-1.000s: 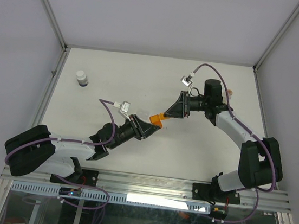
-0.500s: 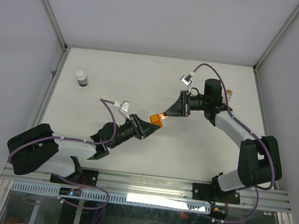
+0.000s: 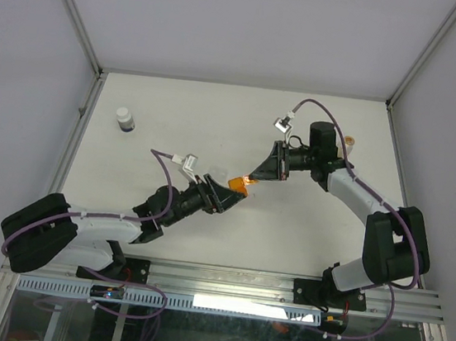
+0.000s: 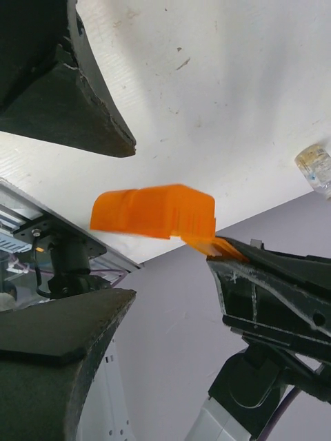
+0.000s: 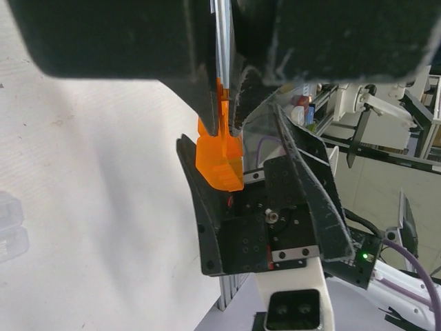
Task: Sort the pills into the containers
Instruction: Open the pill container at the center of the board, then place the pill container at the center of the board.
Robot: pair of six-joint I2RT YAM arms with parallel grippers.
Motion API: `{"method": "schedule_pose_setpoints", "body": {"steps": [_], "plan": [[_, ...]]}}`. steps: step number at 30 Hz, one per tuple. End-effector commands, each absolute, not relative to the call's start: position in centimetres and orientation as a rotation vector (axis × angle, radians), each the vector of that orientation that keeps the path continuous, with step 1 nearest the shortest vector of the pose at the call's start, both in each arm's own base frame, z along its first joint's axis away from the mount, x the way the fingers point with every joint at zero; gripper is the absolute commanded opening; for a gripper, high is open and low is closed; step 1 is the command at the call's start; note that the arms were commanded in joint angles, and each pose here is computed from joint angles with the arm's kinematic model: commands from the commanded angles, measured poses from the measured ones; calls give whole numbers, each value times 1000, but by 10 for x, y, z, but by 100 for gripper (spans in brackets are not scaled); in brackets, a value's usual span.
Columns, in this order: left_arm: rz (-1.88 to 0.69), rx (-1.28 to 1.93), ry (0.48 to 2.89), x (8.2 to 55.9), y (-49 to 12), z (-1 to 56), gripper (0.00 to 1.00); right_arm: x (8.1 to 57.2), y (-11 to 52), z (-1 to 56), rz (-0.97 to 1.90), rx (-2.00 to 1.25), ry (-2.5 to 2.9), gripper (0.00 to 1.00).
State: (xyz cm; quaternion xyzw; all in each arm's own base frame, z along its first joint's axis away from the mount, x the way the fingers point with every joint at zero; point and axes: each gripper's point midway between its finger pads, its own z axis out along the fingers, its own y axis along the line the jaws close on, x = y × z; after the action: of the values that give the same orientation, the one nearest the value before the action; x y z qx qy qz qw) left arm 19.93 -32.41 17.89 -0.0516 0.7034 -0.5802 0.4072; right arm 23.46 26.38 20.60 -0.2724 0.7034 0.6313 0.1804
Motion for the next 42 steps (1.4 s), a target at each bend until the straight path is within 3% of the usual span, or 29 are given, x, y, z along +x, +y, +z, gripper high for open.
{"method": "schedule_pose_setpoints", "body": {"steps": [1,13,31,36,42], "plan": [[-1431,-70,1734,193,-310,191,79,247,260,209,1684,-834,1942,0],[-1075,147,1671,188,-252,189,74,257,232,131,1348,-1163,2181,0],[-1069,220,1669,183,-254,177,73,232,234,77,1222,-1695,2316,2],[-1071,221,1671,183,-255,176,73,236,240,70,1155,-1815,2304,9],[-1071,217,1673,183,-255,175,73,250,248,71,1089,-1817,2291,26]]}}
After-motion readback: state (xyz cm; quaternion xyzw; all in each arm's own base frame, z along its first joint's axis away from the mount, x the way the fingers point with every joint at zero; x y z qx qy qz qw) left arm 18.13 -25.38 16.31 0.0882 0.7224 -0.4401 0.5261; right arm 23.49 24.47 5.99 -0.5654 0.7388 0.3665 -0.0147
